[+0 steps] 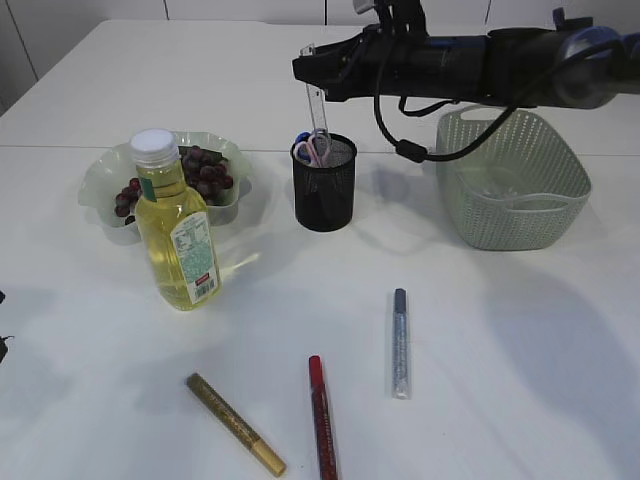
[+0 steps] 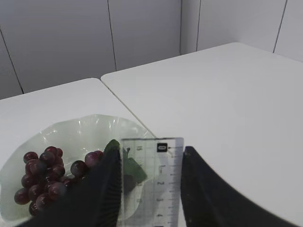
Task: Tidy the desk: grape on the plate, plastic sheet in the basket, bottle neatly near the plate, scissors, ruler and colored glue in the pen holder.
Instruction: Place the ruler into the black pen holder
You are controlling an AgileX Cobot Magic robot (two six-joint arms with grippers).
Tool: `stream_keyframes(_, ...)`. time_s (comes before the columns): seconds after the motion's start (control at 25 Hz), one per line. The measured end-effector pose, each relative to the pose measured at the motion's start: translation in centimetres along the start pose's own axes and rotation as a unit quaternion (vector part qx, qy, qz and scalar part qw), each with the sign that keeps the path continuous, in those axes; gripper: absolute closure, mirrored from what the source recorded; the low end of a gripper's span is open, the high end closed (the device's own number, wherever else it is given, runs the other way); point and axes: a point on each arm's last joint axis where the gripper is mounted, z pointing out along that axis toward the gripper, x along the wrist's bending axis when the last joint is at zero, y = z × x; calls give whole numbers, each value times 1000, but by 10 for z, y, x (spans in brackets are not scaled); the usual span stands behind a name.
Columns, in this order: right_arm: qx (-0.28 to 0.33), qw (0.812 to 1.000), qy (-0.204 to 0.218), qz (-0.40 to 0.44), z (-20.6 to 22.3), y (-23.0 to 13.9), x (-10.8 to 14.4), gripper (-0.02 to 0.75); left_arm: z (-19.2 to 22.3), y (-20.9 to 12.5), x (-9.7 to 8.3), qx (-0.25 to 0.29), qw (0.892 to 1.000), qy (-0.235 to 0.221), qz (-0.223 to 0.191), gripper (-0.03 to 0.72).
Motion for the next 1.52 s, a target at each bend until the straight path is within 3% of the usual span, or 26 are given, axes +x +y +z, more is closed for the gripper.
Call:
stream_keyframes(0.84, 8, 1000, -21, -4, -8, -12, -17, 435, 0, 0, 0, 0, 1000, 0, 0, 380)
stream_keyframes(1.2, 10, 1000, -22, -5, -7, -13, -17, 361, 0, 0, 0, 0, 1000, 0, 0, 380)
stream_keyframes(1.52, 9, 1000, -23, 9, -8, -13, -17, 350, 0, 0, 0, 1, 1000, 0, 0, 380)
